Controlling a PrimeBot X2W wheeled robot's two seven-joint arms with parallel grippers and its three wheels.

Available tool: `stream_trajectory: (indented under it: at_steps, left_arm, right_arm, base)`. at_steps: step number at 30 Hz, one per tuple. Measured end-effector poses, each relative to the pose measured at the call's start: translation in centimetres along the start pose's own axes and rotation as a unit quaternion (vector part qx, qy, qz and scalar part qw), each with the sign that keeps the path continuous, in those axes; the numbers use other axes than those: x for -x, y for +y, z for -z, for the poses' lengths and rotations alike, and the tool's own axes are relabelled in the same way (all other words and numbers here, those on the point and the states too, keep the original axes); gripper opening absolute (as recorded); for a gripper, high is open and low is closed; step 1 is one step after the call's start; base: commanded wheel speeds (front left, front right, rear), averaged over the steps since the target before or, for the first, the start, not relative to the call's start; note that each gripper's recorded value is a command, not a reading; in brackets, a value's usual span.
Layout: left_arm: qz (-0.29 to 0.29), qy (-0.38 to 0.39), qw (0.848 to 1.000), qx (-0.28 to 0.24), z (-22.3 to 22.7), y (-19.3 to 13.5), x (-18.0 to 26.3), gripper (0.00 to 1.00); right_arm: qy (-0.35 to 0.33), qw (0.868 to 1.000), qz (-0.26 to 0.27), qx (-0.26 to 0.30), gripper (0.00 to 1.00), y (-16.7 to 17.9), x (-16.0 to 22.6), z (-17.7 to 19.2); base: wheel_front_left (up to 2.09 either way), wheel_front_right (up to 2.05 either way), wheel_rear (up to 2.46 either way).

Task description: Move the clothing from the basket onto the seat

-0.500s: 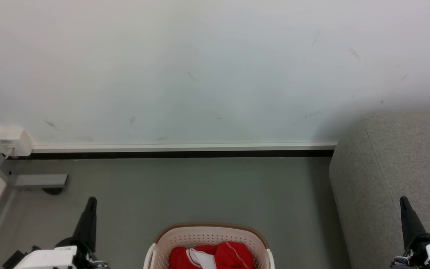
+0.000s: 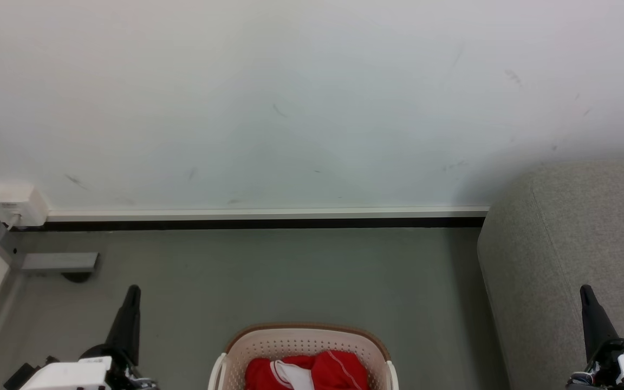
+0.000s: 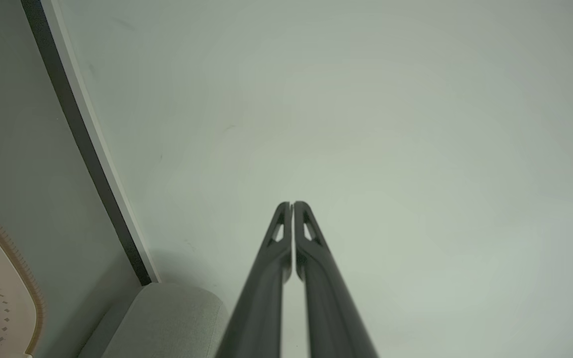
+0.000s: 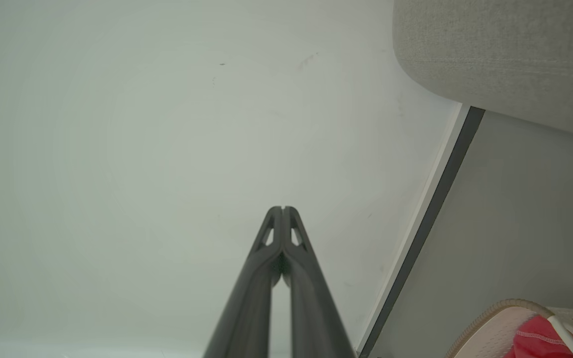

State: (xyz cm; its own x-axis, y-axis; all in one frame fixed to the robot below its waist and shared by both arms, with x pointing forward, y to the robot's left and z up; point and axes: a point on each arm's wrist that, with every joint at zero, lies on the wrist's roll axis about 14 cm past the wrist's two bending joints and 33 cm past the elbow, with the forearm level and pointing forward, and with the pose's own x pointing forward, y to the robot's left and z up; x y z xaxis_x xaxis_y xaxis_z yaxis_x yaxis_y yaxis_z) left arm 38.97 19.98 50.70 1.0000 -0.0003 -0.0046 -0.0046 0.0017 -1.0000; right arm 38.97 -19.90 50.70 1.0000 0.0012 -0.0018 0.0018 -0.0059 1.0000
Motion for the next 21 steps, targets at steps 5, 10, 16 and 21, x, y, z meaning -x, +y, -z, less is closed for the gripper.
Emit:
stream_trajectory:
  at_steps: [5,10,16,21]
  left_arm:
    - [-0.009,-0.001,1.000,0.001,0.0,0.6,0.2,1.00]
    - [-0.036,0.000,0.999,0.003,0.5,2.4,1.0,1.00]
    - [-0.037,-0.001,0.999,-0.004,0.9,2.4,0.9,1.00]
    - [-0.038,-0.005,0.999,-0.019,1.0,2.4,0.9,1.00]
  right_arm:
    - [0.000,1.000,0.008,-0.002,1.00,-0.5,0.2,0.1]
    - [-0.003,0.999,0.034,-0.008,1.00,-2.3,1.1,0.4]
    - [-0.008,1.000,0.029,0.004,1.00,-2.0,1.1,0.5]
    - [-0.011,0.999,0.030,0.038,1.00,-2.0,1.2,0.5]
  base:
    - [0.00,0.00,0.00]
    - [0.00,0.00,0.00]
    - [0.00,0.00,0.00]
    - [0.00,0.00,0.00]
